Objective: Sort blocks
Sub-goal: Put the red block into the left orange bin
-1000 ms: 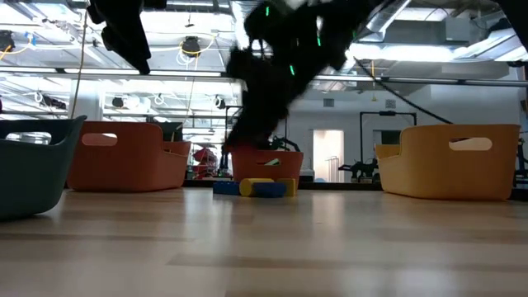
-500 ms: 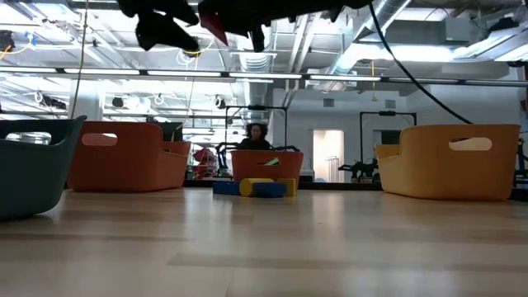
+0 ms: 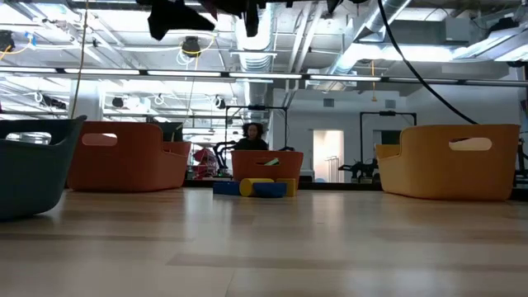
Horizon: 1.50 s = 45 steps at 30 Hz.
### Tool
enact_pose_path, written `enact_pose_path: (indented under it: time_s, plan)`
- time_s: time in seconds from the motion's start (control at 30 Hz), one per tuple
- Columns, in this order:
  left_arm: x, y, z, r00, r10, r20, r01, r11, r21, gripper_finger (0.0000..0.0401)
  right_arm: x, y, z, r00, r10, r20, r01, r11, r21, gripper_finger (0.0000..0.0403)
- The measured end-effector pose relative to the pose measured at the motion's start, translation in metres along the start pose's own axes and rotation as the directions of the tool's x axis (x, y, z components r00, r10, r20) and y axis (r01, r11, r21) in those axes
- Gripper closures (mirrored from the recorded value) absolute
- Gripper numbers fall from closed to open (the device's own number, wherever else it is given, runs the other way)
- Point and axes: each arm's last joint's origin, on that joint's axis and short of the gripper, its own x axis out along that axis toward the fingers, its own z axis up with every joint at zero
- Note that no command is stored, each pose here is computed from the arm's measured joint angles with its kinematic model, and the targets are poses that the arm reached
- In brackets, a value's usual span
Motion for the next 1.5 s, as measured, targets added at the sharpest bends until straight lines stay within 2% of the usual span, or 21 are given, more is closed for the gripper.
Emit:
enact_pose_path:
  time_s: [0.3, 0.57, 0.67, 0.93, 1.1, 1.27, 1.5]
  plan:
    - [0.0, -0.002, 0.005, 0.999, -0.017, 0.051, 0.017, 1.0, 0.005, 0.0184, 0.001, 0.007, 0.001, 0.999, 0.023, 0.024, -0.024, 1.0, 0.012, 0.0274]
    - [0.001, 0.0, 0.006, 0.998, -0.015, 0.054, 0.014, 1.0, 0.012, 0.025, 0.002, 0.012, 0.0, 0.999, 0.031, 0.023, -0.031, 1.0, 0.003, 0.027]
    - [0.001, 0.0, 0.006, 0.998, -0.025, 0.051, 0.024, 1.0, 0.01, 0.0277, 0.002, 0.012, 0.0, 0.999, 0.032, 0.018, -0.033, 0.999, 0.011, 0.0257]
    - [-0.003, 0.003, 0.007, 0.999, -0.016, 0.049, 0.016, 1.0, 0.007, 0.0278, 0.001, 0.006, -0.004, 0.999, 0.015, -0.033, -0.013, 0.997, 0.07, 0.0202]
    - [-0.018, 0.02, 0.011, 0.999, 0.044, 0.029, -0.043, 0.998, -0.039, 0.0278, -0.013, -0.006, 0.005, 0.996, -0.031, -0.083, 0.038, 0.996, 0.081, 0.0177]
    - [-0.039, 0.043, 0.011, 0.991, 0.131, -0.026, -0.133, 0.988, -0.083, 0.0277, -0.038, -0.021, 0.026, 0.99, -0.095, -0.108, 0.102, 0.993, 0.058, 0.0169]
    - [-0.062, 0.085, 0.0, 0.95, 0.214, -0.227, -0.265, 0.938, -0.225, 0.0276, -0.067, -0.041, 0.039, 0.966, -0.182, -0.186, 0.189, 0.982, 0.023, 0.0168]
